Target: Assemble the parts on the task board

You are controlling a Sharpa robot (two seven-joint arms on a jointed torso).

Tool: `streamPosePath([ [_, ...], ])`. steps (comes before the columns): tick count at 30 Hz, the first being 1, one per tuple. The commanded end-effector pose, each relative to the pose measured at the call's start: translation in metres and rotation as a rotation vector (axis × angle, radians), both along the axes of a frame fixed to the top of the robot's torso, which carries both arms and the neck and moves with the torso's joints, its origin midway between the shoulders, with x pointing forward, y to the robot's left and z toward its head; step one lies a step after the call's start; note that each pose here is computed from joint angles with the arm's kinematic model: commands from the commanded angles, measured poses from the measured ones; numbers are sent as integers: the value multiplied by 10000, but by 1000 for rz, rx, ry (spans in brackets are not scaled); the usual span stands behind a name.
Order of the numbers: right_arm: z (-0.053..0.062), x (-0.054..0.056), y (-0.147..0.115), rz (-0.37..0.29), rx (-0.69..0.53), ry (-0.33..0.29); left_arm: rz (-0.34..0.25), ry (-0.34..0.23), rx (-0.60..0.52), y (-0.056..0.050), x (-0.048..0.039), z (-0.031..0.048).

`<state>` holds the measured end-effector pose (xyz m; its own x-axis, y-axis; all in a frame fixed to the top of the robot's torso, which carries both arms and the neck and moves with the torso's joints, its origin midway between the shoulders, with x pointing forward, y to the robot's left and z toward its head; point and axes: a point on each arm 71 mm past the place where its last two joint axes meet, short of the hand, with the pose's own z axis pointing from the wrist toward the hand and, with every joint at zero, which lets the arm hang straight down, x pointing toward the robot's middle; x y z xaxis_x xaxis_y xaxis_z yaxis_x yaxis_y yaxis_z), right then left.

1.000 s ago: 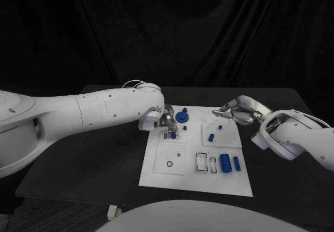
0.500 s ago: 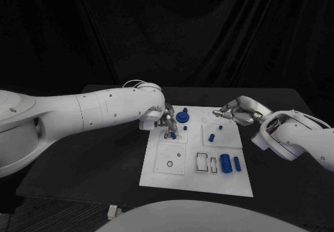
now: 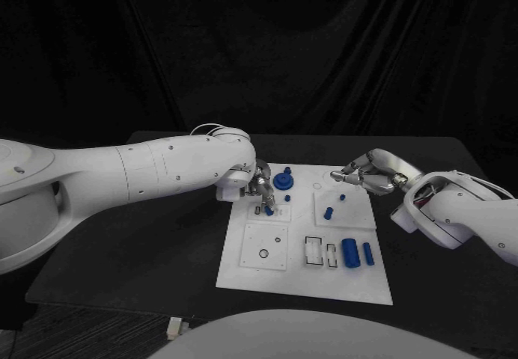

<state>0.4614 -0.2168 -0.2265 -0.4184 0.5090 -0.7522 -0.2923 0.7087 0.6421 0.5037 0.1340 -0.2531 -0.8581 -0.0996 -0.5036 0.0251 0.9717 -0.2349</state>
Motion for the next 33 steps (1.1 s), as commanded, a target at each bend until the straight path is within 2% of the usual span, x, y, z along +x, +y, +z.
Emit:
streamPosePath([
  [1, -22, -7, 1, -3, -8, 17, 5, 17, -9, 8, -23, -34],
  [11, -25, -8, -5, -4, -11, 21, 43, -12, -34, 57, -25, -25],
  [21, -29, -12, -26, -9, -12, 23, 119, -66, -99, 165, -92, 19],
  [25, -31, -18, -36, -12, -12, 23, 167, -128, -133, 214, -119, 62],
  [27, -29, -23, -44, -14, -12, 22, 196, -181, -154, 241, -142, 100],
  [33, -29, -35, -67, -19, -11, 21, 266, -296, -215, 324, -247, 203],
])
